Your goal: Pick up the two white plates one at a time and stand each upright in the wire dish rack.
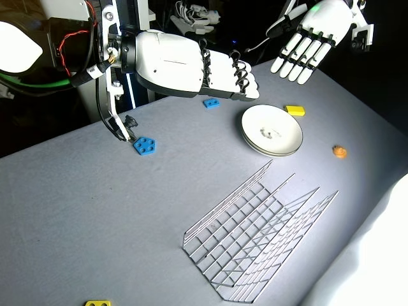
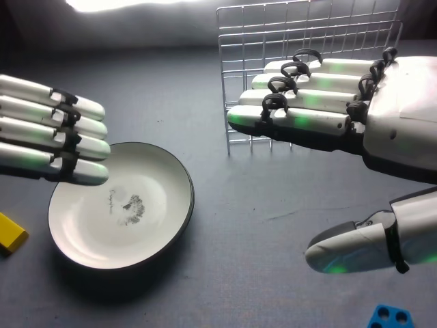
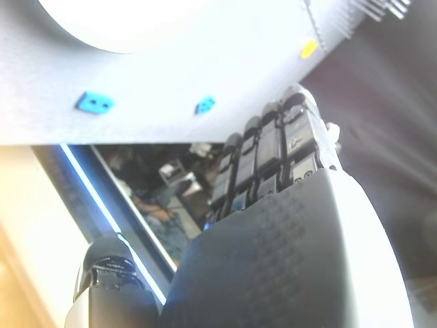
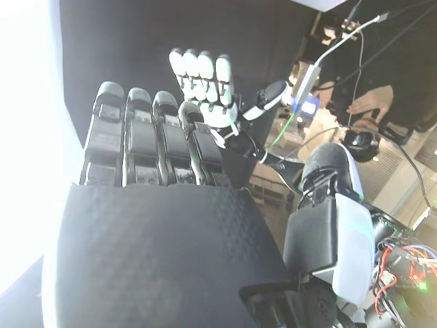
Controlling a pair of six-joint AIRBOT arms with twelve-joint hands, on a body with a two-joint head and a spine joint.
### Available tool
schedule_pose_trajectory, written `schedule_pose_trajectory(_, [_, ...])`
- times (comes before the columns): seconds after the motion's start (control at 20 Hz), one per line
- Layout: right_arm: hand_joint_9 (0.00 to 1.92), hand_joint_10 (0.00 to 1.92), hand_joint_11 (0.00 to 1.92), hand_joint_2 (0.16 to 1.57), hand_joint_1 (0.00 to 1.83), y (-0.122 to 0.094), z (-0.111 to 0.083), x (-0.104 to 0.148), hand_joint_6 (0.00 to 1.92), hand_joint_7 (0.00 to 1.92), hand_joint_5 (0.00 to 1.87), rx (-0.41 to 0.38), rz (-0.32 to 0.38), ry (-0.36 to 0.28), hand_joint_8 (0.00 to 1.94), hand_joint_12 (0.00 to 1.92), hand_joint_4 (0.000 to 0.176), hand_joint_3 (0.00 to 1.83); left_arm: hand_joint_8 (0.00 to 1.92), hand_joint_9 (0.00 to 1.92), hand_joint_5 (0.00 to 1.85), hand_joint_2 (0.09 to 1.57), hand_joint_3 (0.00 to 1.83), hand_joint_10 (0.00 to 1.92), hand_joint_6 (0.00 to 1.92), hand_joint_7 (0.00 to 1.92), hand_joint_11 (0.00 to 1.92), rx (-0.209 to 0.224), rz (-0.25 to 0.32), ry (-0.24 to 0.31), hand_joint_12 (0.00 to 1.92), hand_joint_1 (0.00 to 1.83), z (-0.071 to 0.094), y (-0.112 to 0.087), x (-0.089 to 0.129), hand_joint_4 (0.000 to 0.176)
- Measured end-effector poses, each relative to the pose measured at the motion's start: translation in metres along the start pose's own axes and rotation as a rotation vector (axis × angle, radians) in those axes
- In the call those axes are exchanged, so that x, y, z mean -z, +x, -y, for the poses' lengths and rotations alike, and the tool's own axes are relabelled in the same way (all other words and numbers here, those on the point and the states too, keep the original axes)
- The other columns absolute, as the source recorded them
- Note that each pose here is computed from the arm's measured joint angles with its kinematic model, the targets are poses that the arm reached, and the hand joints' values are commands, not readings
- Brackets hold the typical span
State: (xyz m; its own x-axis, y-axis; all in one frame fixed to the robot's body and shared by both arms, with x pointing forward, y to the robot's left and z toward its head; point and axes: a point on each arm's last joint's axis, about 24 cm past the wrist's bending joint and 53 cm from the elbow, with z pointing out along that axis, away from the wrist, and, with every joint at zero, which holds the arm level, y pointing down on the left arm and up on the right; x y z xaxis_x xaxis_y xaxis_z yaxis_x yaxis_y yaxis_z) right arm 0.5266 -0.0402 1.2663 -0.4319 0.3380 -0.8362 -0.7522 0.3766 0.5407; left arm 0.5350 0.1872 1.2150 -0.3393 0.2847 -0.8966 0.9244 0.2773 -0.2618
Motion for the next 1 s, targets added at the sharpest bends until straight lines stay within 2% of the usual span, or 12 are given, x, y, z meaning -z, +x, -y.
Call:
schedule_pose_trajectory(0.05, [0.0, 0.0, 0.0, 1.06, 0.0, 0.0, 0.0, 0.0, 0.0, 0.0, 0.0, 0.0, 0.0, 0.0, 0.0, 0.0, 0.0, 0.02, 0.0, 0.0, 0.0, 0.98, 0.02, 0.0, 0.0, 0.0, 0.0, -0.011, -0.008, 0.001, 0.0, 0.0, 0.0, 0.005, -0.001, 0.0])
schedule_pose_trajectory(0.2, [0.0, 0.0, 0.0, 1.06, 0.0, 0.0, 0.0, 0.0, 0.0, 0.0, 0.0, 0.0, 0.0, 0.0, 0.0, 0.0, 0.0, 0.02, 0.0, 0.0, 0.0, 0.97, 0.01, 0.0, 0.0, 0.0, 0.0, -0.013, -0.09, 0.008, 0.0, 0.0, -0.003, 0.036, -0.005, 0.0])
schedule_pose_trajectory(0.35, [0.0, 0.0, 0.0, 1.06, 0.0, 0.0, 0.0, 0.0, 0.0, 0.0, 0.0, 0.001, 0.001, -0.002, 0.0, 0.0, 0.0, 0.01, 0.0, 0.0, 0.0, 0.97, 0.01, 0.0, 0.0, 0.0, 0.0, 0.045, -0.102, -0.011, 0.0, 0.0, -0.013, 0.053, -0.012, 0.0])
schedule_pose_trajectory(0.45, [0.0, 0.0, 0.0, 1.05, 0.0, 0.0, 0.0, 0.0, 0.0, 0.0, 0.0, 0.001, 0.001, -0.002, 0.0, 0.0, 0.0, 0.01, 0.0, 0.0, 0.0, 0.97, 0.01, 0.0, 0.0, 0.0, 0.0, 0.093, -0.132, -0.019, 0.0, 0.0, -0.017, 0.07, -0.02, 0.0])
schedule_pose_trajectory(0.55, [0.0, 0.0, 0.0, 1.06, 0.0, 0.0, 0.0, 0.0, 0.0, 0.0, 0.0, 0.001, 0.0, -0.001, 0.0, 0.0, 0.0, 0.01, 0.0, 0.0, 0.0, 0.97, 0.01, 0.0, 0.0, 0.0, 0.0, 0.116, -0.154, -0.028, 0.0, 0.0, -0.02, 0.083, -0.024, 0.0])
schedule_pose_trajectory(0.75, [0.0, 0.0, 0.0, 1.06, 0.0, 0.0, -0.001, 0.0, 0.0, 0.0, 0.0, 0.001, 0.001, -0.002, 0.0, 0.0, 0.0, 0.01, 0.0, 0.0, 0.0, 0.97, 0.01, 0.0, 0.0, 0.0, 0.0, 0.155, -0.142, -0.07, 0.0, 0.0, -0.036, 0.093, -0.032, 0.0])
schedule_pose_trajectory(0.9, [0.0, 0.0, 0.0, 1.06, 0.0, -0.001, -0.001, 0.0, 0.0, 0.0, 0.0, 0.001, 0.002, -0.003, 0.0, 0.0, 0.0, 0.01, 0.0, 0.0, 0.0, 0.97, 0.01, 0.0, 0.0, 0.0, 0.0, 0.163, -0.164, -0.077, 0.0, 0.0, -0.043, 0.104, -0.036, 0.0])
schedule_pose_trajectory(1.0, [0.0, 0.0, 0.0, 1.07, 0.0, 0.0, -0.001, 0.0, 0.0, 0.0, 0.0, 0.001, 0.002, -0.003, 0.0, 0.0, 0.0, 0.01, 0.0, 0.0, 0.0, 0.97, 0.01, 0.0, 0.0, 0.0, 0.0, 0.153, -0.166, -0.085, 0.0, 0.0, -0.049, 0.105, -0.036, 0.0])
